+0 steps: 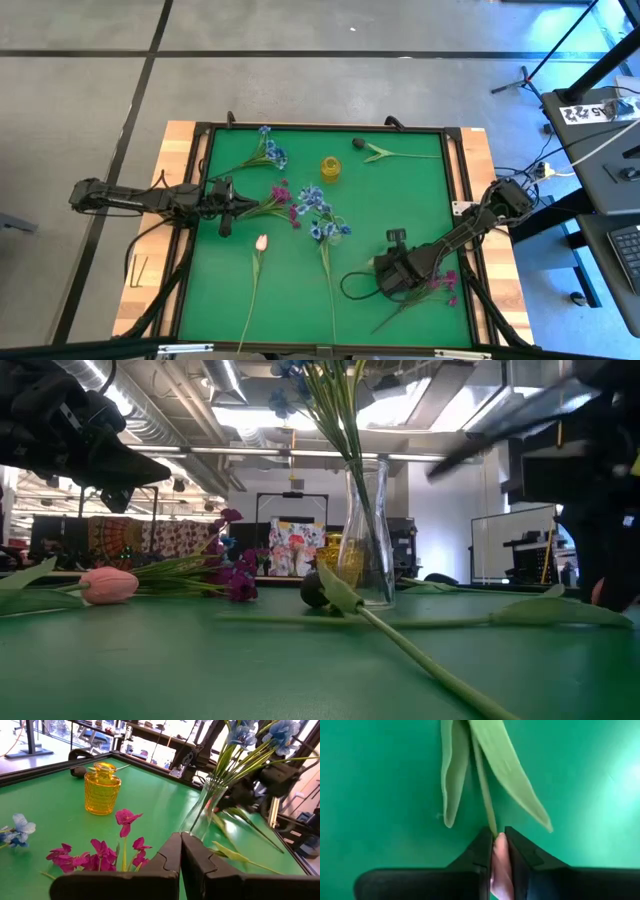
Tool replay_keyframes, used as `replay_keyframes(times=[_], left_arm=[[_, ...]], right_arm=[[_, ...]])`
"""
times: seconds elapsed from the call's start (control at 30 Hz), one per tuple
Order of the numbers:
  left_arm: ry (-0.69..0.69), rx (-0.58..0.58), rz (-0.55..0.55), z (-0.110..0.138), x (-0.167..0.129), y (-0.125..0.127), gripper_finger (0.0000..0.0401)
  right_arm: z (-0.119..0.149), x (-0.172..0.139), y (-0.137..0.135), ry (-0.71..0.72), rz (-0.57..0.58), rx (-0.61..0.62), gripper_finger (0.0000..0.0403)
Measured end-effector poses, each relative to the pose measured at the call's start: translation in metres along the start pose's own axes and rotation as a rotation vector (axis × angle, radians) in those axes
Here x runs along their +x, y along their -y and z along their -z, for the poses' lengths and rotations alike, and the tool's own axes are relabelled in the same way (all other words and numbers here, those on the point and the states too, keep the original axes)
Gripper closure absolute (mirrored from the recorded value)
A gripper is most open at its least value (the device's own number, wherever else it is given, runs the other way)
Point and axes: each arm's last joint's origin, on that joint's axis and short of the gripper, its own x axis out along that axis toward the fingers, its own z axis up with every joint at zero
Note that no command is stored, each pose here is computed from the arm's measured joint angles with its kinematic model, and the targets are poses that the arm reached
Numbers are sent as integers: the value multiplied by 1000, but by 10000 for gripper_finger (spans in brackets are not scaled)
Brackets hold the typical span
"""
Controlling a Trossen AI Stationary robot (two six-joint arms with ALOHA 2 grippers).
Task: Sort flowers into vase by color
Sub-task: Put the right pink flower into the transparent vase
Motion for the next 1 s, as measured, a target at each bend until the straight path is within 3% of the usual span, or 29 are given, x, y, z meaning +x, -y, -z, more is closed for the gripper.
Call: replay_keyframes(times=[0.17,0.63,1.0], left_arm=[[3,-1,1,0,0,0,401],[4,-1,-1,0,0,0,401],[5,-1,-2,0,0,0,401]], right_arm=[[11,-2,16,-117,123,10,352],[22,-17,56,-222,209,21,272],[35,-37,87,-237,261,61,182]])
